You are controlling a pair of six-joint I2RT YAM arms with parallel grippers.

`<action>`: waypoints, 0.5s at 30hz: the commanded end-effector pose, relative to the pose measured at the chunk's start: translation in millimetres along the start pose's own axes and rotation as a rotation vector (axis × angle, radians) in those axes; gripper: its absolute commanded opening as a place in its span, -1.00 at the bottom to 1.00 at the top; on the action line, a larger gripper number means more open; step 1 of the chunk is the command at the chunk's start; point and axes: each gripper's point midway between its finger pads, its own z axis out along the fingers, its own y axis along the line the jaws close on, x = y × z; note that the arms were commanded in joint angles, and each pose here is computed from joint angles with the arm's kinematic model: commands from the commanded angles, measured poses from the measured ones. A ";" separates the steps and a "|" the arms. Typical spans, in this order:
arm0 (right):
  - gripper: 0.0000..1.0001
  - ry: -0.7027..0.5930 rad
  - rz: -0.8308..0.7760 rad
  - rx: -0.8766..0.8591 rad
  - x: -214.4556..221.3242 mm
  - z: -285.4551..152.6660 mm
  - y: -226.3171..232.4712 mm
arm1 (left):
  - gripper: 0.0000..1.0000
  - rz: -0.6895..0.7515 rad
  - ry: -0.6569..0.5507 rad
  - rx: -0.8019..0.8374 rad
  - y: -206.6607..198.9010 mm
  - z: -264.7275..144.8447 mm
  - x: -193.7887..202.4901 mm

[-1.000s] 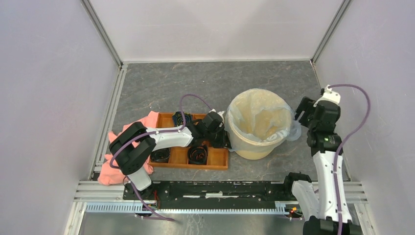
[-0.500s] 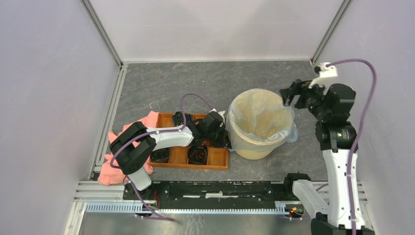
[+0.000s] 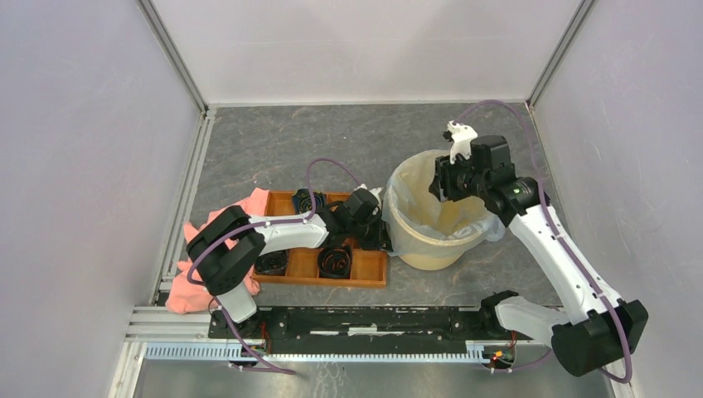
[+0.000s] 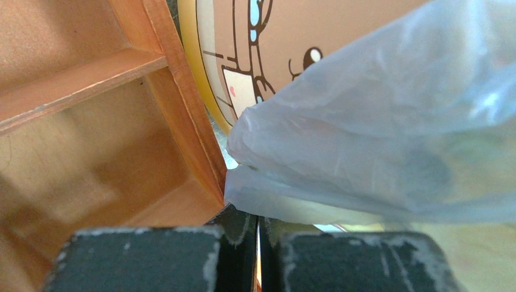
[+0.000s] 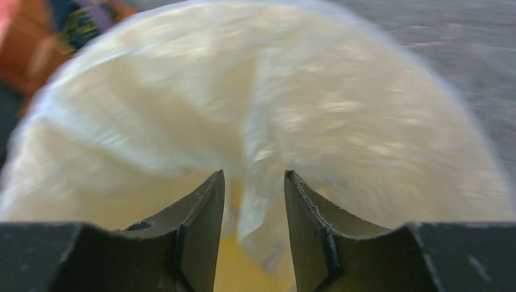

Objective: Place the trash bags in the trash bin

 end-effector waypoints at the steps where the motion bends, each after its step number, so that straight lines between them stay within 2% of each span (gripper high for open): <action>1: -0.11 -0.191 0.013 0.456 -30.9 -11.3 -78.8 | -0.96 0.008 -0.034 -0.019 -2.1 -2.2 -5.8; 4: -0.12 -0.321 0.042 0.550 -23.4 -5.4 -98.0 | -0.96 0.005 -0.044 -0.025 -4.3 -0.9 -6.2; 7: -0.11 -0.284 0.061 0.657 -5.4 -6.4 -107.4 | -0.96 0.005 -0.046 -0.032 -5.3 0.2 -5.3; 9: -0.06 -0.245 0.030 0.669 2.6 -7.8 -104.3 | -0.96 0.007 -0.052 -0.036 -5.1 -0.2 -5.1; 15: 0.52 -0.152 -0.072 0.363 3.7 -14.3 -48.2 | -0.96 0.021 -0.046 -0.039 -4.3 0.3 -2.7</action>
